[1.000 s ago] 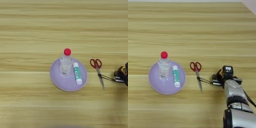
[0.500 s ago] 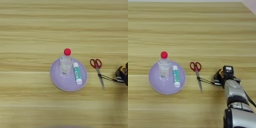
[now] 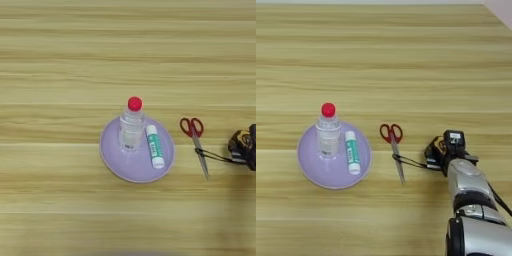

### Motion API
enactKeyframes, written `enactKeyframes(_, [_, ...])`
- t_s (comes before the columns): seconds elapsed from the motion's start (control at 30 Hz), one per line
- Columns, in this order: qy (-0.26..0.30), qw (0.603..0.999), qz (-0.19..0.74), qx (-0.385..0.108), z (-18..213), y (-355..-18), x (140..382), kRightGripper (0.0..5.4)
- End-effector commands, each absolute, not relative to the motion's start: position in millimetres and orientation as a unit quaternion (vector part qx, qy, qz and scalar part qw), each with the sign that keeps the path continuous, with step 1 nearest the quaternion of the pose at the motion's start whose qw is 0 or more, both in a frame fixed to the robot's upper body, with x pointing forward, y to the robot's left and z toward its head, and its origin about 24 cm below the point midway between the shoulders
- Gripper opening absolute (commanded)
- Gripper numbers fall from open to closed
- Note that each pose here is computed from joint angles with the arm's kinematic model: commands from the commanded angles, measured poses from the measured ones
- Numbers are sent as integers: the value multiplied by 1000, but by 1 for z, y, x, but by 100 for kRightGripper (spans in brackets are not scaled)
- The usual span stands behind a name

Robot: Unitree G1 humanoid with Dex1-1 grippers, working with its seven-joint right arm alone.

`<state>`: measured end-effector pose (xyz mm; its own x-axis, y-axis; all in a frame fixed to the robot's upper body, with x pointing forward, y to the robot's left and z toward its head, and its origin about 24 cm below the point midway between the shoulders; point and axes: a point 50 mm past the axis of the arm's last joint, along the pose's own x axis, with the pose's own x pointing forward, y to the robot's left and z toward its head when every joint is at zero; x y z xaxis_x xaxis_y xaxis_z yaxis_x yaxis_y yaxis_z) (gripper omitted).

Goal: Move the objects on the table

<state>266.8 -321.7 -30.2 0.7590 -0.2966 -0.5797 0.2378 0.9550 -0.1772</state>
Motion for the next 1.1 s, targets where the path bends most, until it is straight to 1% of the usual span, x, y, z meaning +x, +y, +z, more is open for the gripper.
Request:
enactKeyframes(0.03, [212,966,-135,-63,15,-325,298,428])
enactKeyframes(0.13, [189,973,-105,-80,18,-313,302,426])
enactKeyframes(0.3, [164,981,-60,-83,21,-293,304,425])
enactKeyframes(0.43, [157,983,-9,-91,21,-275,302,423])
enactKeyframes(0.53, [160,981,35,-101,18,-259,298,423])
enactKeyframes(0.8, [178,975,76,-112,12,-241,291,422])
enactKeyframes(1.1, [201,967,94,-128,5,-235,287,421])
